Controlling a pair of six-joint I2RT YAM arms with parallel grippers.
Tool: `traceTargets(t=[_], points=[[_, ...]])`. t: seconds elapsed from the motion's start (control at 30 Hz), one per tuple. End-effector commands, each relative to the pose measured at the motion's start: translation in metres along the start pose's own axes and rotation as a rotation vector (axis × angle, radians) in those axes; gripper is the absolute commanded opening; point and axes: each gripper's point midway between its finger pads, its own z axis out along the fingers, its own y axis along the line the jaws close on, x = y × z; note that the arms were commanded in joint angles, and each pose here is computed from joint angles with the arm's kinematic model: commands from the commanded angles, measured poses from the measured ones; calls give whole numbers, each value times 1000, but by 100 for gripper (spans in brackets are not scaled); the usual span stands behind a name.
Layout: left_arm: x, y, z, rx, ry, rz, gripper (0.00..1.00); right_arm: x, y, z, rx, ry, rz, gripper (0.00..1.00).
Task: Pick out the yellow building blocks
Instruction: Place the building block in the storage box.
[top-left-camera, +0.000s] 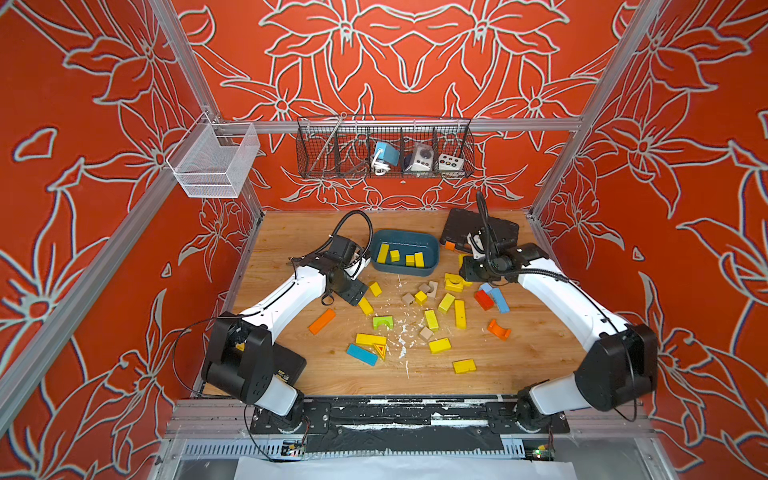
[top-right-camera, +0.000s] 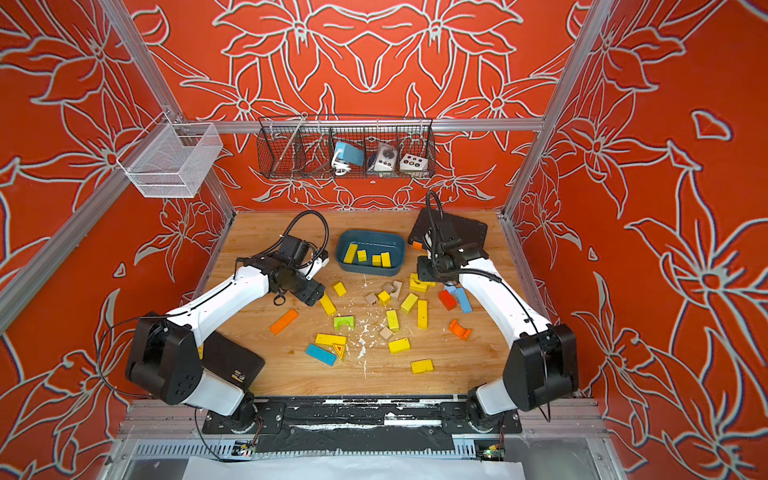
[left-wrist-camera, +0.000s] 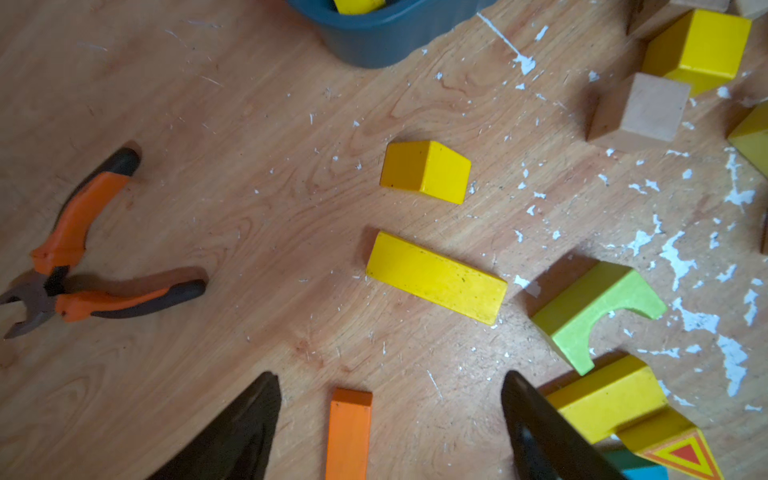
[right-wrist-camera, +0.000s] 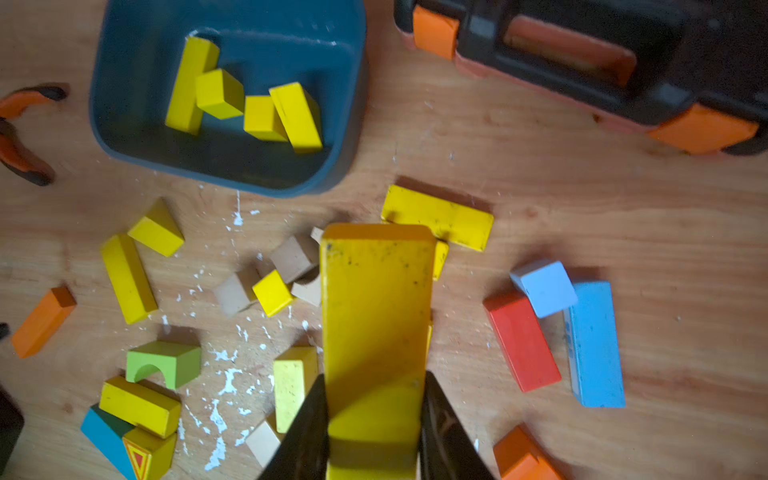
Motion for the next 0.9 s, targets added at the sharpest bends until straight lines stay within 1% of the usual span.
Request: traceTargets(t=[0.0,0.17,0.3,0.4,0.53,0.67,0.87], points=[[13,-5,1,22,27,-26,84,-19,17,12,-50,7,-44,23],[12,-5,10,27,36,-46,84,-52,33,44,-80,11,-81,23],[5,-6,17,43,35,-85,84,-68,39,77,-77,40,-99,23],[4,-5,28,45,63,-109,84,-77,46,96,-78,54,-112,24],[3,1,42,20,80,-137,83,-80,51,122,-55,88,-140,24],[3,-1,55,33,102,-168,82,-74,51,145,-18,134,-171,24],[0,-2,70,49,131,-199,81,-69,46,157,27,157,-193,27]])
